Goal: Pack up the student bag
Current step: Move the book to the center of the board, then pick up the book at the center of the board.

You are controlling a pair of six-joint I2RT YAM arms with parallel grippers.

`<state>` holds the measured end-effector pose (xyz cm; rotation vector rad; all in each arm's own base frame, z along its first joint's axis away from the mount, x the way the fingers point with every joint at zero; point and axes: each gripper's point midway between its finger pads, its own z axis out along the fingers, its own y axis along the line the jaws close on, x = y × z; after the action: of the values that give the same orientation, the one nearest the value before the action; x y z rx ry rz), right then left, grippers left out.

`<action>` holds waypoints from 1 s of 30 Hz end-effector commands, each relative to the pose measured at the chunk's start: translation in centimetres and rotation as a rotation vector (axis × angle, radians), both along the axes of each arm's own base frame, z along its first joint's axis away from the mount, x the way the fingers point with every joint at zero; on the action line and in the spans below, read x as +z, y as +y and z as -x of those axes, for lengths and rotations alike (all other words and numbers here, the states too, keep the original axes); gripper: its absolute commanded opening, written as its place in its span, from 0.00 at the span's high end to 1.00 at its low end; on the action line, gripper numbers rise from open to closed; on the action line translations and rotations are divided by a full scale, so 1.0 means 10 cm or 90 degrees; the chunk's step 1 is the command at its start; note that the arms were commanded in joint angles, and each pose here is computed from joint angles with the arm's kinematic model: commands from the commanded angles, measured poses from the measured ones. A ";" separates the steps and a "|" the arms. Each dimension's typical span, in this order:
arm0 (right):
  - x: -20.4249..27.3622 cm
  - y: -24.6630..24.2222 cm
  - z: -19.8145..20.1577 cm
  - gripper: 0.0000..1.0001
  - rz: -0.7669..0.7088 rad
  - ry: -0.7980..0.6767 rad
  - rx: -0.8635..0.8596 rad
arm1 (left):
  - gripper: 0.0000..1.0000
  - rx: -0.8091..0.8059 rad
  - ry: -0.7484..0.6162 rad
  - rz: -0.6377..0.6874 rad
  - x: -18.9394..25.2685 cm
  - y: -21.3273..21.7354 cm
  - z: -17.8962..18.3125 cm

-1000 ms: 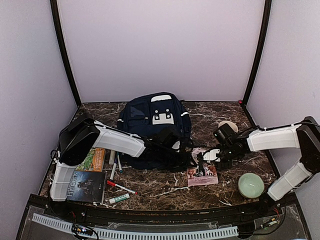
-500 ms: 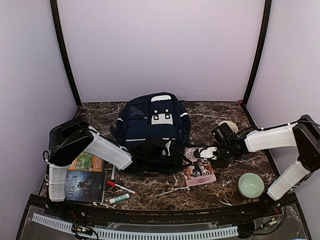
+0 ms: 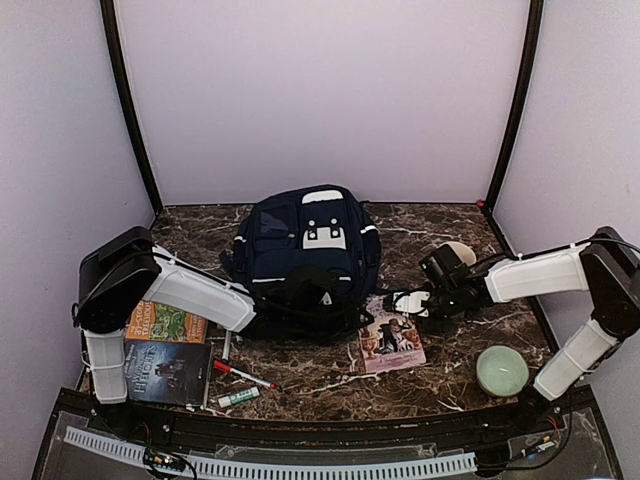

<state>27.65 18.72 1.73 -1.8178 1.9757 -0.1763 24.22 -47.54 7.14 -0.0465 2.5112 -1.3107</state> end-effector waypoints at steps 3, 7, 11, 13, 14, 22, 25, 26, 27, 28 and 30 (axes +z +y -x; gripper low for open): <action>-0.12 -0.45 0.50 0.68 0.075 0.131 -0.045 | 0.40 0.002 0.027 -0.052 0.11 0.11 0.09; 0.18 -0.37 0.47 0.65 0.015 0.152 -0.087 | 0.39 -0.001 0.055 -0.044 -0.01 0.08 0.13; 0.44 -0.07 0.50 0.55 -0.105 0.205 -0.142 | 0.38 0.003 0.068 -0.042 -0.08 0.03 0.12; 0.50 0.07 0.52 0.50 -0.162 0.243 -0.173 | 0.38 0.015 0.074 -0.039 -0.10 0.03 0.09; 0.51 0.13 0.52 0.48 -0.179 0.259 -0.190 | 0.38 0.025 0.076 -0.038 -0.11 0.04 0.08; 0.35 0.24 0.33 0.42 -0.233 0.307 -0.317 | 0.38 0.045 0.096 -0.069 -0.26 0.03 0.01; 0.23 0.20 0.27 0.45 -0.213 0.305 -0.335 | 0.37 0.057 0.115 -0.088 -0.39 0.07 0.01; 0.20 0.19 0.25 0.47 -0.207 0.301 -0.341 | 0.37 0.062 0.125 -0.091 -0.45 0.08 0.01; 0.12 0.17 0.25 0.49 -0.195 0.307 -0.348 | 0.37 0.064 0.136 -0.091 -0.49 0.09 0.02; 0.07 0.17 0.25 0.51 -0.189 0.313 -0.352 | 0.38 0.065 0.147 -0.088 -0.53 0.09 0.02; -0.02 0.17 0.29 0.59 -0.180 0.332 -0.354 | 0.37 0.063 0.157 -0.079 -0.59 0.06 0.01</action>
<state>23.87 19.99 2.38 -1.2284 2.6378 0.4227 24.00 -47.55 4.01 -0.2367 2.6806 -1.2132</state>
